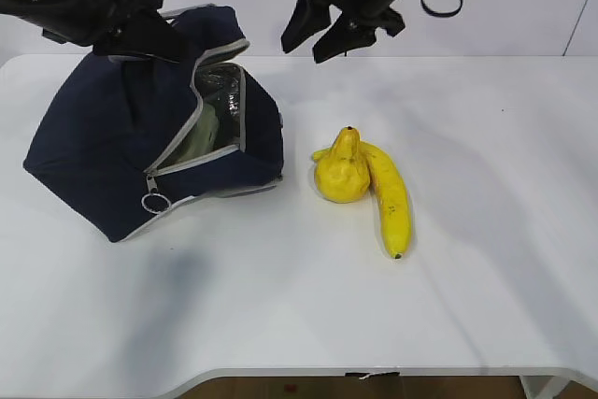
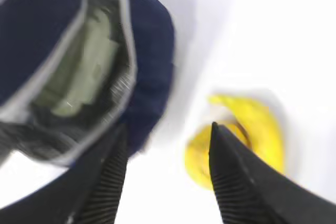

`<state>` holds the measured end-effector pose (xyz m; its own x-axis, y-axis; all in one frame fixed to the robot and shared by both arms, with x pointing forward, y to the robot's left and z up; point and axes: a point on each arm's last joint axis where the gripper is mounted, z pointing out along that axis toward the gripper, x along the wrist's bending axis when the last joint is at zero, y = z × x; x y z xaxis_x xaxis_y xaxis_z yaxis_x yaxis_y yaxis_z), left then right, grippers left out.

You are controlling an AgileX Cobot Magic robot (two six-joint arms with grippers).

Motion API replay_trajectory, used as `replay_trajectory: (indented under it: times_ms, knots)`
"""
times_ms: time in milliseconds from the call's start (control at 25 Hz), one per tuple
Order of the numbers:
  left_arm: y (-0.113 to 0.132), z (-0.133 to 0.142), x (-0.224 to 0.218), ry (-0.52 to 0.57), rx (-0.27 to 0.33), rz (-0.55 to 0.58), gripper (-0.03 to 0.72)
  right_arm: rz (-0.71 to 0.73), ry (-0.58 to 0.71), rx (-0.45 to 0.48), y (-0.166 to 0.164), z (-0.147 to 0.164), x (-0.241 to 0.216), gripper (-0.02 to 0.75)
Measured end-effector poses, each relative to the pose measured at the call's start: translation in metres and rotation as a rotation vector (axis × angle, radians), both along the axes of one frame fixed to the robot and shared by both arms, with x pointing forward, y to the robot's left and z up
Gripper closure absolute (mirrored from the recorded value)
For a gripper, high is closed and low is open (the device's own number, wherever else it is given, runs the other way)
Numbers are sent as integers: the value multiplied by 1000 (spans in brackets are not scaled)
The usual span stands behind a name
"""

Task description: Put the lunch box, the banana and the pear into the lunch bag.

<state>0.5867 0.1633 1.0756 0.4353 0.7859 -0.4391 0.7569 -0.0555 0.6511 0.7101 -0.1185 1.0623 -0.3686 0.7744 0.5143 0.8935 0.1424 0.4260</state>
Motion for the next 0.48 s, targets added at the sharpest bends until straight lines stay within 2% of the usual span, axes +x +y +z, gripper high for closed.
replay_trajectory:
  times_ms: [200,480]
  knots:
    - [0,0,0,0,2,0,691,-60,-62,-118,-17,35,-18,330]
    - [0,0,0,1,2,-2,692,-103,-29,-268,-40,46,-55,330]
